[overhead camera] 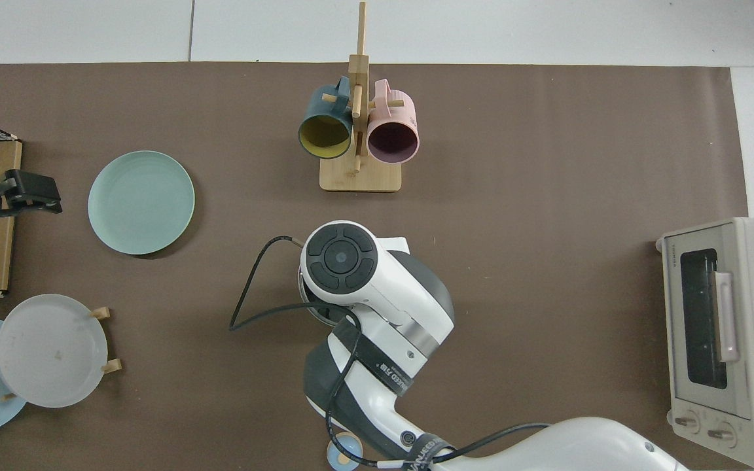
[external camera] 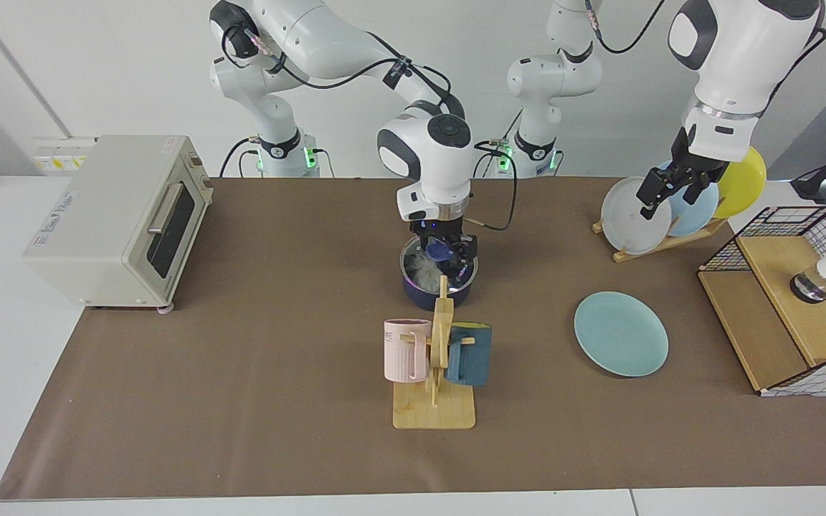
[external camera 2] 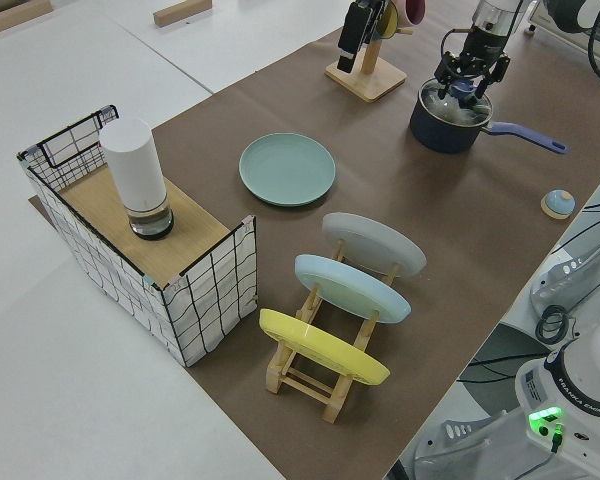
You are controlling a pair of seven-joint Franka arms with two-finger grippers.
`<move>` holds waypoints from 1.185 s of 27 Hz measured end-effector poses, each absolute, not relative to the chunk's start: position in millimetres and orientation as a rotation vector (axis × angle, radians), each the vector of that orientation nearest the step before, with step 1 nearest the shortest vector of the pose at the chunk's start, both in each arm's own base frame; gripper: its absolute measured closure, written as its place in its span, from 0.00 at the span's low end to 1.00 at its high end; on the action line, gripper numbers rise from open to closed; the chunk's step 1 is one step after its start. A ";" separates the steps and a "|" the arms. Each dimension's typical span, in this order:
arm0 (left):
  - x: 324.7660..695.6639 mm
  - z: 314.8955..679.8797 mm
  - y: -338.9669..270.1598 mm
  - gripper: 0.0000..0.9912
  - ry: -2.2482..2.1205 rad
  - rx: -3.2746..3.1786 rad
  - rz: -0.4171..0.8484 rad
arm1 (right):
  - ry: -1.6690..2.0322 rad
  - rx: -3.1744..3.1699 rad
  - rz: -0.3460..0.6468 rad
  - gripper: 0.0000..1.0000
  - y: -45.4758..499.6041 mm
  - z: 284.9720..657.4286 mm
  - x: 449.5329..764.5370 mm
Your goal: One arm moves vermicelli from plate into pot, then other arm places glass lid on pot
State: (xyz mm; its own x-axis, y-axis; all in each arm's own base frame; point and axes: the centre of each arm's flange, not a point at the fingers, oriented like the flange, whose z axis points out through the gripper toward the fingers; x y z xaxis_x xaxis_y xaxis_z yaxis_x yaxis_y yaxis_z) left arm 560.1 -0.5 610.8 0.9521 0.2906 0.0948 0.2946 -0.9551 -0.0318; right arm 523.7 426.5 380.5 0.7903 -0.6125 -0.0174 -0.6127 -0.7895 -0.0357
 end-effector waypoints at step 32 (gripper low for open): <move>558.1 610.5 -7.8 0.00 -0.488 -3.150 -0.099 | 0.988 -2.959 -0.055 0.00 345.6 477.7 571.3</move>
